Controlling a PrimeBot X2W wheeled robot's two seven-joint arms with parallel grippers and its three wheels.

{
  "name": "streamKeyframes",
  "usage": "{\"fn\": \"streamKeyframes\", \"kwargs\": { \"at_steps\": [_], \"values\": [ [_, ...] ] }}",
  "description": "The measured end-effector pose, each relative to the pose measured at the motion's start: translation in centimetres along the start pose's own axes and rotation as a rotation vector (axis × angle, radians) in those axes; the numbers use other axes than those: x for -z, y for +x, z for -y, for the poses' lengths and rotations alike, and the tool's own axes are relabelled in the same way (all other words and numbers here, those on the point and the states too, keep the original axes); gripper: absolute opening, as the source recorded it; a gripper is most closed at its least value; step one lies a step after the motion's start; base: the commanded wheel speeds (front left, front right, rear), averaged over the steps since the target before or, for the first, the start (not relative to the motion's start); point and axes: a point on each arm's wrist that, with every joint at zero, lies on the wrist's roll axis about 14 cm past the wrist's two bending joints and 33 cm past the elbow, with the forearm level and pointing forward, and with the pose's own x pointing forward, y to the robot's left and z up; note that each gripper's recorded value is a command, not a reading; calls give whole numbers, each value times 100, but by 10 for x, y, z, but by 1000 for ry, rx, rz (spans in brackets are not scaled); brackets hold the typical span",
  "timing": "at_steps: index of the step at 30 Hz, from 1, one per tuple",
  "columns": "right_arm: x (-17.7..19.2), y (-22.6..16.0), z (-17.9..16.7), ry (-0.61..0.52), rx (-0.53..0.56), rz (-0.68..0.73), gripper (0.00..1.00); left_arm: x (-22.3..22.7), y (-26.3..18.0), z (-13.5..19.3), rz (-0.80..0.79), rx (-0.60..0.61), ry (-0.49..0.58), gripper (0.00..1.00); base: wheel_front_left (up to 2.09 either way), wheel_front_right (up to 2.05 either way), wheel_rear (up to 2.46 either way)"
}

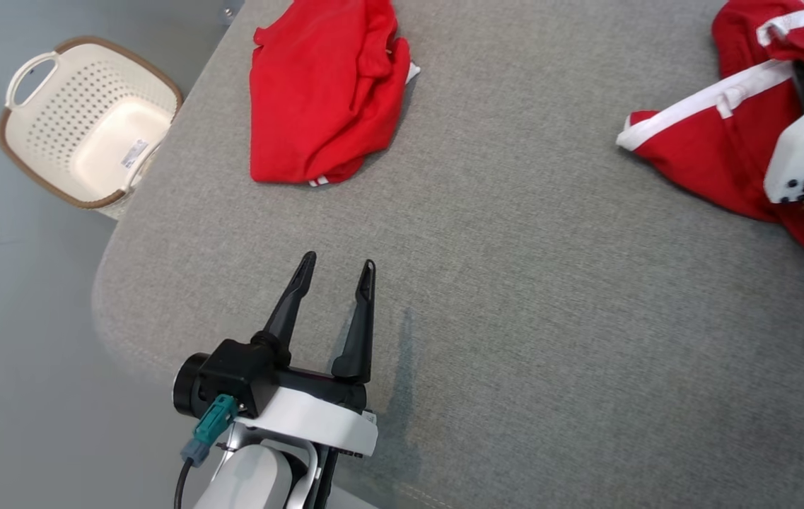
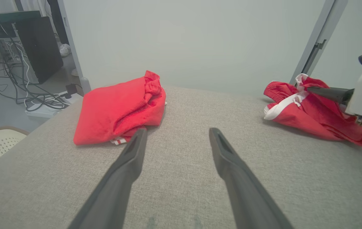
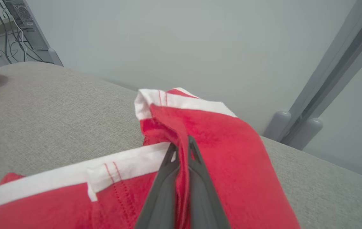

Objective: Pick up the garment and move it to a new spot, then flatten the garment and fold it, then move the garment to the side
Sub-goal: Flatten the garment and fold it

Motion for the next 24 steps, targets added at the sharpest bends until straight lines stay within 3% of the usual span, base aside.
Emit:
{"fn": "streamKeyframes", "kwargs": {
  "at_steps": [4,8,17,18,19,24],
  "values": [
    [-11,-12,-3,82,13,61,0,-2,3,5,11,24,4,100,0,0,0],
    [-21,-33,20,185,78,124,0,-4,7,16,24,69,7,100,0,0,0],
    [-4,-125,145,341,371,149,0,-6,19,58,46,213,2,100,0,0,0],
    [1,-132,153,369,395,142,25,-6,20,61,47,222,3,100,0,0,0],
    [9,-139,160,390,419,126,100,-5,20,65,45,238,6,100,0,0,0],
    [35,-168,194,380,526,64,100,3,22,72,27,267,21,100,0,0,0]
  ]
}}
